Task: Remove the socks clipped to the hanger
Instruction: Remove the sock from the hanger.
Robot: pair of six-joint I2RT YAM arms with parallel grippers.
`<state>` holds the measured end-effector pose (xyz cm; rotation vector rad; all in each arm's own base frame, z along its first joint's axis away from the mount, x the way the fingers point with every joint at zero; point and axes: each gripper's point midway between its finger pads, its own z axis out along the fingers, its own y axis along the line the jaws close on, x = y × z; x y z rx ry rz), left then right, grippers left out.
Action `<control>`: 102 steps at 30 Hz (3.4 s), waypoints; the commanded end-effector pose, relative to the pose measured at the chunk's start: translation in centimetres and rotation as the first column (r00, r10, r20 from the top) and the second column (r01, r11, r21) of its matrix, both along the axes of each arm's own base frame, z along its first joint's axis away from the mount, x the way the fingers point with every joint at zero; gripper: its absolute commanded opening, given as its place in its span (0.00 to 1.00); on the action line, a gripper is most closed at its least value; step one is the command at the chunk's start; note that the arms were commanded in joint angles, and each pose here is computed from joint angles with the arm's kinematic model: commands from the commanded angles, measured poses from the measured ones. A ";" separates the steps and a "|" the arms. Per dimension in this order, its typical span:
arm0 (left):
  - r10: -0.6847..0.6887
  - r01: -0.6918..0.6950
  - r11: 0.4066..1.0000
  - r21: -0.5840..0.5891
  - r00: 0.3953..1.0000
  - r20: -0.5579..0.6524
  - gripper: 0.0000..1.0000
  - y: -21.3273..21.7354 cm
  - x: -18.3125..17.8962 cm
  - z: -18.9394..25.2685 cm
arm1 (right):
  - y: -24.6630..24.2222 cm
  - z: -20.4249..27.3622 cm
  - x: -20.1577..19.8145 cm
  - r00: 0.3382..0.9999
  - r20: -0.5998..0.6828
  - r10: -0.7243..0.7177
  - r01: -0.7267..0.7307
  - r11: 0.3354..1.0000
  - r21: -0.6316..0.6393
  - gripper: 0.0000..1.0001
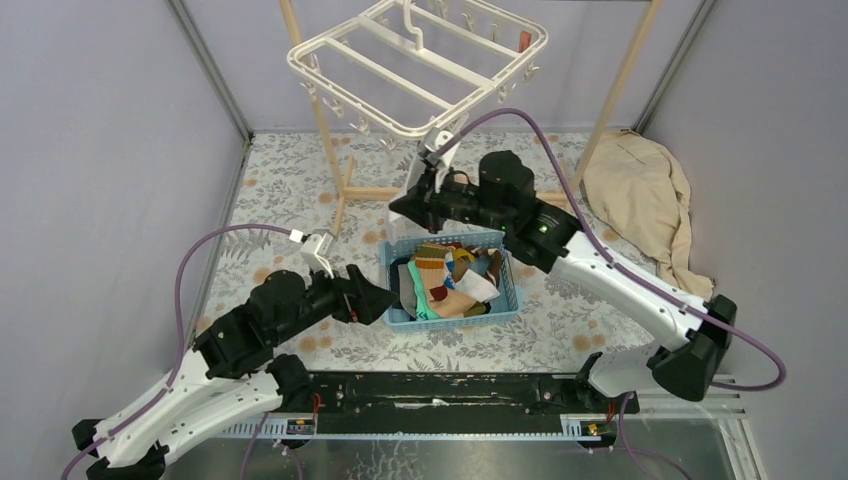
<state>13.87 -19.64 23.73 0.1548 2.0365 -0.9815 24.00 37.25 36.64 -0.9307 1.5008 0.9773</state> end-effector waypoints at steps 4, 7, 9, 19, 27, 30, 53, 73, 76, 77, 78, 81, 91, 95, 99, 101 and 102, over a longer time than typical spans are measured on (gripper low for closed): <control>0.036 -0.036 0.999 0.001 0.999 -0.009 0.99 0.9 0.0 -0.5 | 3.2 5.2 -0.7 0.991 0.135 0.013 -0.022 0.998 0.065 0.00; 0.041 -0.041 0.999 0.000 0.999 0.000 0.99 0.8 0.2 -0.1 | 2.5 4.8 -0.8 0.992 0.123 -0.012 0.003 0.998 0.070 0.00; 0.039 -0.039 0.999 0.000 0.999 0.007 0.99 0.6 0.4 0.3 | 1.4 4.7 -1.1 0.993 0.114 -0.037 0.028 0.996 0.081 0.00; 0.011 -0.010 1.000 -0.029 0.999 0.043 0.99 -1.4 1.5 2.0 | -3.6 2.4 -1.6 0.979 0.083 -0.188 0.184 0.981 0.055 0.00; 0.003 0.013 0.992 -0.126 0.992 0.125 0.99 -3.6 3.0 6.7 | -8.0 1.4 -0.8 0.928 0.084 -0.362 0.357 0.931 0.070 0.00; -0.005 0.030 0.986 -0.162 0.988 0.153 0.99 -4.7 3.5 8.2 | -9.5 1.4 -0.7 0.905 0.086 -0.416 0.410 0.909 0.079 0.00; -0.019 0.074 0.967 -0.244 0.975 0.221 0.99 -9.3 6.2 11.0 | -16.1 -2.4 -0.4 0.781 0.076 -0.619 0.621 0.784 0.001 0.00; -0.042 0.121 0.946 -0.302 0.966 0.255 0.99 -13.2 7.1 11.2 | -15.8 -0.8 -0.8 0.802 0.055 -0.594 0.594 0.804 0.030 0.00; -0.021 0.125 0.932 -0.339 0.955 0.295 0.99 -13.3 7.2 13.9 | -16.0 -1.4 -0.7 0.798 0.054 -0.600 0.600 0.800 0.019 0.00; -0.010 0.123 0.929 -0.348 0.951 0.310 0.99 -13.3 7.3 15.0 | -16.0 -1.5 -0.7 0.798 0.051 -0.601 0.601 0.799 0.018 0.00; -0.002 0.122 0.927 -0.356 0.947 0.320 0.99 -13.3 7.4 15.9 | -15.9 -1.7 -0.6 0.798 0.049 -0.601 0.601 0.799 0.015 0.00; 0.028 0.123 0.907 -0.403 0.937 0.349 0.99 -13.3 7.6 18.7 | -15.7 -2.2 -0.5 0.800 0.049 -0.598 0.598 0.801 0.003 0.00; 0.077 0.099 0.889 -0.448 0.931 0.358 0.99 -14.4 9.0 19.6 | -14.3 -1.5 -0.8 0.833 0.017 -0.553 0.553 0.833 0.031 0.00; 0.114 0.078 0.882 -0.465 0.922 0.370 0.99 -13.6 9.1 18.7 | -14.7 -1.0 -1.0 0.832 0.029 -0.555 0.554 0.832 0.029 0.00; 0.133 0.079 0.885 -0.458 0.902 0.411 0.99 -14.1 9.8 20.2 | -14.7 -1.8 -0.9 0.831 0.030 -0.555 0.555 0.832 0.007 0.00; 0.138 0.083 0.882 -0.464 0.896 0.423 0.99 -14.6 10.2 21.1 | -14.6 -2.2 -0.8 0.829 0.025 -0.558 0.558 0.830 0.003 0.00; 0.138 0.083 0.882 -0.463 0.896 0.423 0.99 -15.0 10.5 21.3 | -14.5 -2.3 -0.8 0.830 0.023 -0.557 0.557 0.830 0.003 0.00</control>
